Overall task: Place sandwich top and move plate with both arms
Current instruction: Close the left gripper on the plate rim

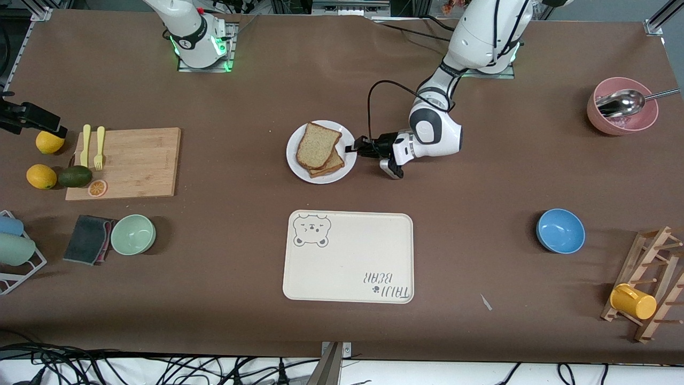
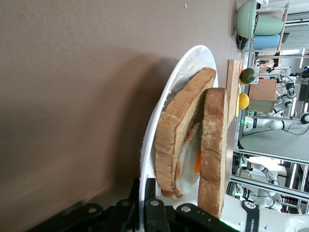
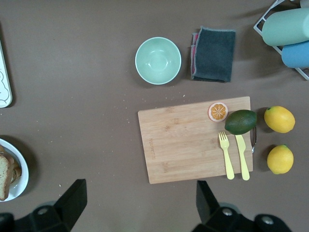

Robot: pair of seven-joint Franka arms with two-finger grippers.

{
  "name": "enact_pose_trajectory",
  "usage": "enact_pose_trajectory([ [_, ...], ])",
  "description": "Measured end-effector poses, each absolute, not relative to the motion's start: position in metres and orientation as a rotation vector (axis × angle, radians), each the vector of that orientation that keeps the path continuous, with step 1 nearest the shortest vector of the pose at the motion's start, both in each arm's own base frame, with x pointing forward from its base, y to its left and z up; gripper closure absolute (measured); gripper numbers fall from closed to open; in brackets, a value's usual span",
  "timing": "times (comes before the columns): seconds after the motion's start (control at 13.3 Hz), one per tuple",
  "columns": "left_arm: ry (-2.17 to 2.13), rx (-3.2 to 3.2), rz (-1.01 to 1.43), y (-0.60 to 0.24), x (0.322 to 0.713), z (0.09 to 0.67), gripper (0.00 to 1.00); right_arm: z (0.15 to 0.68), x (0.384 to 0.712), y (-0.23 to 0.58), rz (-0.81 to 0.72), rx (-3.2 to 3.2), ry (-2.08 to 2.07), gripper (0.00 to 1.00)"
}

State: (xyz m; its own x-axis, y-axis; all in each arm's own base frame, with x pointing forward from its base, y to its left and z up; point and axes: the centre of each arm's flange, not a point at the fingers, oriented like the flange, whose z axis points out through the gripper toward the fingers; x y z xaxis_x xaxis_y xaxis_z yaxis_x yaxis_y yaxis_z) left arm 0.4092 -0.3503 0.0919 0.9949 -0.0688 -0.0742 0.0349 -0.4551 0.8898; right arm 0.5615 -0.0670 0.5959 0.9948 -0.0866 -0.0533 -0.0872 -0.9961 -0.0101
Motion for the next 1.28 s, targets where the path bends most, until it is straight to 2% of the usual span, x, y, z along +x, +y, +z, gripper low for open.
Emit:
enact_pose_trajectory([
  [0.9, 0.036, 2.009, -0.111, -0.352, 0.409, 0.092, 0.96, 0.584, 0.568, -0.055, 0.116, -3.126, 0.095, 0.00],
  [1.28, 0.059, 1.993, -0.077, -0.350, 0.422, 0.098, 0.96, 0.583, 0.569, -0.055, 0.118, -3.126, 0.093, 0.00],
])
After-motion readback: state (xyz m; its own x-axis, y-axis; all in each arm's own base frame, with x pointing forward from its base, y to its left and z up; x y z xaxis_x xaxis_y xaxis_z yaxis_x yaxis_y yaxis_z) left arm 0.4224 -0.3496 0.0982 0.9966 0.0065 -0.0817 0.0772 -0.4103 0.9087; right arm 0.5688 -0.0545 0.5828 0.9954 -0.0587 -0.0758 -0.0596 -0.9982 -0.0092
